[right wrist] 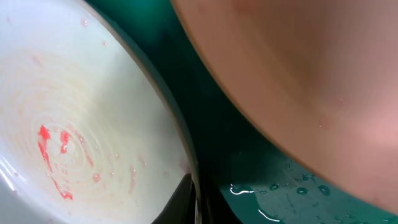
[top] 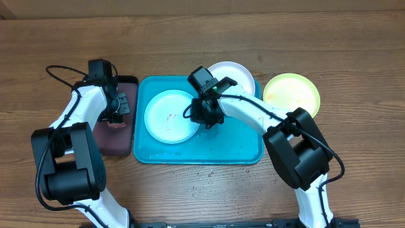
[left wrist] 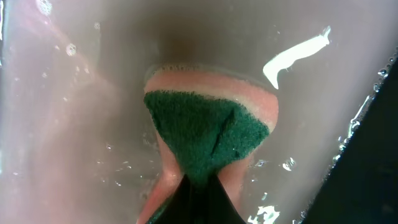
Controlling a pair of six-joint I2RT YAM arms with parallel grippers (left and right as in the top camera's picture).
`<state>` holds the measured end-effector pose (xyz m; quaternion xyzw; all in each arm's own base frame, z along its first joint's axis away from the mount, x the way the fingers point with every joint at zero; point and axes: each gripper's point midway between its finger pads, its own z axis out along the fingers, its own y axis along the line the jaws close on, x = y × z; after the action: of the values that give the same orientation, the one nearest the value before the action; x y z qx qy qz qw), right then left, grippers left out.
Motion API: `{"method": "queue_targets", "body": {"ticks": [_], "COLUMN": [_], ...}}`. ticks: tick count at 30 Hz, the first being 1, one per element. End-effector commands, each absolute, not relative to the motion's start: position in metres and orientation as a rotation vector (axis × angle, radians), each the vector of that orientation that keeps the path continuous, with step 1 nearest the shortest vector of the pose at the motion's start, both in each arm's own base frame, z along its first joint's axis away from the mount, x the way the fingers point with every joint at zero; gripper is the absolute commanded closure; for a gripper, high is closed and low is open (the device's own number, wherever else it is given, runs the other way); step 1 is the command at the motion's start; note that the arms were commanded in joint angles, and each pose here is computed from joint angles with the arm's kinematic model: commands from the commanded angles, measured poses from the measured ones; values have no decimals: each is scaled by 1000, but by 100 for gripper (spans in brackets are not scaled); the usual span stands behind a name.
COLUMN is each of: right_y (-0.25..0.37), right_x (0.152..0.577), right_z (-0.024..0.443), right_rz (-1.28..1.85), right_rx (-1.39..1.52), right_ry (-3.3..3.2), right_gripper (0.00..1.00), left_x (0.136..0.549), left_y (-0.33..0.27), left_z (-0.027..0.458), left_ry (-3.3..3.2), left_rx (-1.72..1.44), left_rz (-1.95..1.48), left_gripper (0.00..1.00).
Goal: Clean dirty plates on tray and stack at the side
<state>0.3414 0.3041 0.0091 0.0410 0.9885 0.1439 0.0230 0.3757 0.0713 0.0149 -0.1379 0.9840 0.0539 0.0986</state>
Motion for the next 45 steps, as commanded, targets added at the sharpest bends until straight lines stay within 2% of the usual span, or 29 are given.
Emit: {"method": "queue_targets", "body": {"ticks": [1,9,19,26,31,45], "right_y": [302,303,303,303,303,303], "right_x": [348,349,350,350,350,350], "right_z": [11,11,11,11,11,11], "right_rz": [426,432,435,435,435,435], "right_rx": [120,119,118,118,118,118], "right_ry": [3042,3037,3034,3034,3033,3034], "right_gripper": [95,95,95,95,95,96], "left_x": [375,380,371,351,352,365], "left_y": [67,64,71,69,80,52], "left_z": [33,90,131,139,145,116], "left_ry": [2878,2727,2601,2447,2294,2342], "left_rx": [-447,-402,-322,-354,-529,-366], "left_rz": [69,-193,-192,-170,-206,-431], "left_gripper": [96,96,95,96,96,96]}}
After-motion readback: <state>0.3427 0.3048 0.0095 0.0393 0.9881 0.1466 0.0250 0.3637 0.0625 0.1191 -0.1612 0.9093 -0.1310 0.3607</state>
